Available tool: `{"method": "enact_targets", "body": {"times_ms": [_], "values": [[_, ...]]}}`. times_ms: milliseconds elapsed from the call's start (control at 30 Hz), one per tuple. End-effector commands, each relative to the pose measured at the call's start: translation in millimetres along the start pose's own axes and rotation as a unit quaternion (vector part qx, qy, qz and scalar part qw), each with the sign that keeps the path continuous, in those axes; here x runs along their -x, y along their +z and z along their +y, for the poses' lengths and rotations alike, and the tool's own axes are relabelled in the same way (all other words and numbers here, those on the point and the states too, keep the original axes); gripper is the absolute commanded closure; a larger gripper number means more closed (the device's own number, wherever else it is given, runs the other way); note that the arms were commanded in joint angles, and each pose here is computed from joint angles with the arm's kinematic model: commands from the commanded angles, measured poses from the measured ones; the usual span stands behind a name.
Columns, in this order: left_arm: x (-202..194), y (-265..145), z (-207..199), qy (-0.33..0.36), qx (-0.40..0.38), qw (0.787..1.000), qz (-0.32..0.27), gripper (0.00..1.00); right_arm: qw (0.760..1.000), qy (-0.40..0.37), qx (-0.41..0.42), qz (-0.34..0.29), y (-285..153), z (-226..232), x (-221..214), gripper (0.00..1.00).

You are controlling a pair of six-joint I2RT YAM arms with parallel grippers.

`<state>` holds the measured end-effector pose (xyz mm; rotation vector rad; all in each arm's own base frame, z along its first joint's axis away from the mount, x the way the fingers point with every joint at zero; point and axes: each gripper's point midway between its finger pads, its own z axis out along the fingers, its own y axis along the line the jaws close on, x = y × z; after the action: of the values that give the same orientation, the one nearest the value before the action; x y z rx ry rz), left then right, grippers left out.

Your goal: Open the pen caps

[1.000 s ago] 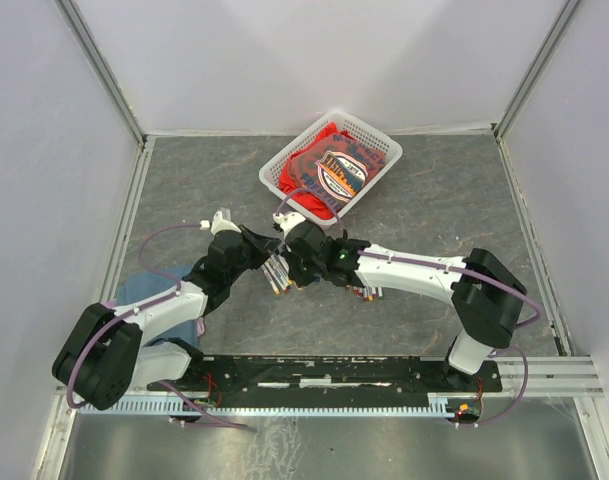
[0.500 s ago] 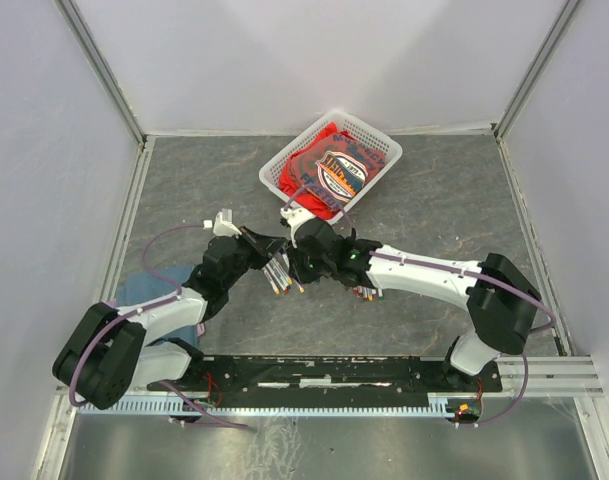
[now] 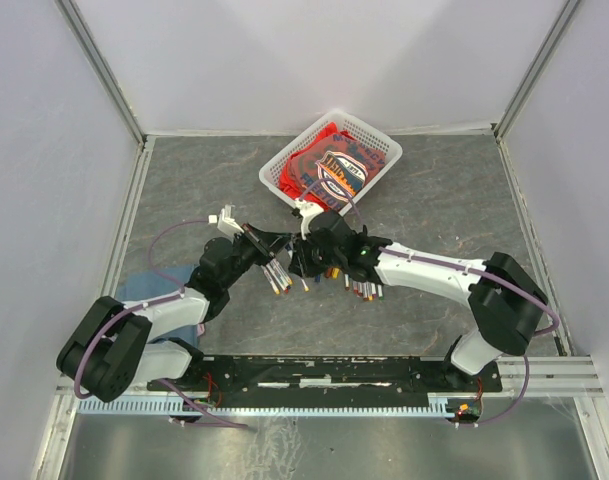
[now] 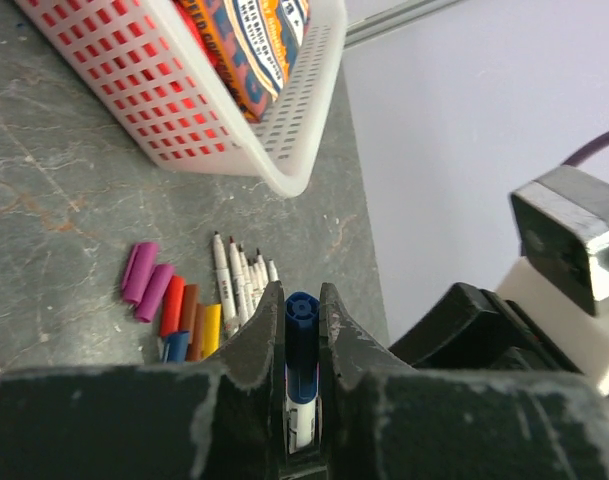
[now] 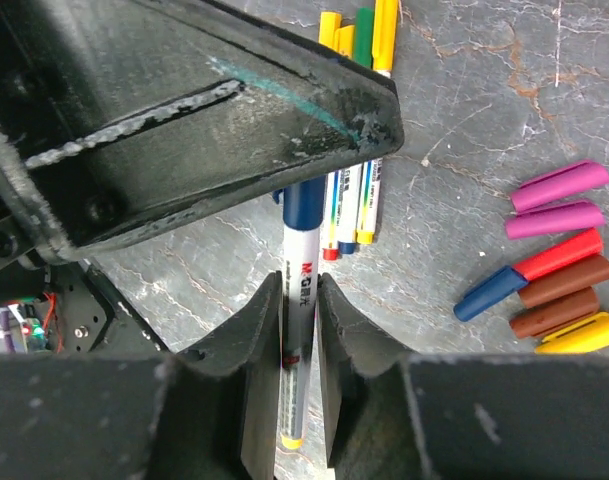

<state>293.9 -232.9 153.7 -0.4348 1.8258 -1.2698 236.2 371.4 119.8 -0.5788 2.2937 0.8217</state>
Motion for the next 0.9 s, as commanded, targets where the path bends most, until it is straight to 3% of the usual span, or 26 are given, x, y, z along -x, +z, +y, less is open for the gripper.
{"method": "enact_targets", "body": {"times_ms": [0,133,300,533,700,867], "values": [[6.4,-0.5,-27.1,-0.019,-0.058,0.998,-0.006,0.97,0.998,0.018,0.050,-0.040,-7.2,17.4,22.9,0.79],[6.5,0.4,-26.8,-0.019,-0.058,0.998,-0.006,0.97,0.998,0.023,0.047,-0.043,-9.1,12.0,23.3,0.98],[12.1,8.2,-22.6,-0.017,-0.040,0.999,-0.017,0.97,1.000,0.007,0.003,-0.024,-7.3,-8.1,15.8,0.99],[38.8,24.1,-2.0,0.035,0.106,0.990,-0.085,0.97,0.989,-0.043,-0.140,0.000,-2.5,-53.6,0.9,0.99],[49.0,32.8,-8.0,0.047,0.132,0.984,-0.110,0.97,0.972,-0.078,-0.222,-0.005,-8.7,-71.1,-1.7,0.99],[56.0,36.2,-11.8,0.045,0.134,0.982,-0.124,0.97,0.968,-0.078,-0.238,-0.007,-13.0,-77.0,-6.1,0.99]]}}
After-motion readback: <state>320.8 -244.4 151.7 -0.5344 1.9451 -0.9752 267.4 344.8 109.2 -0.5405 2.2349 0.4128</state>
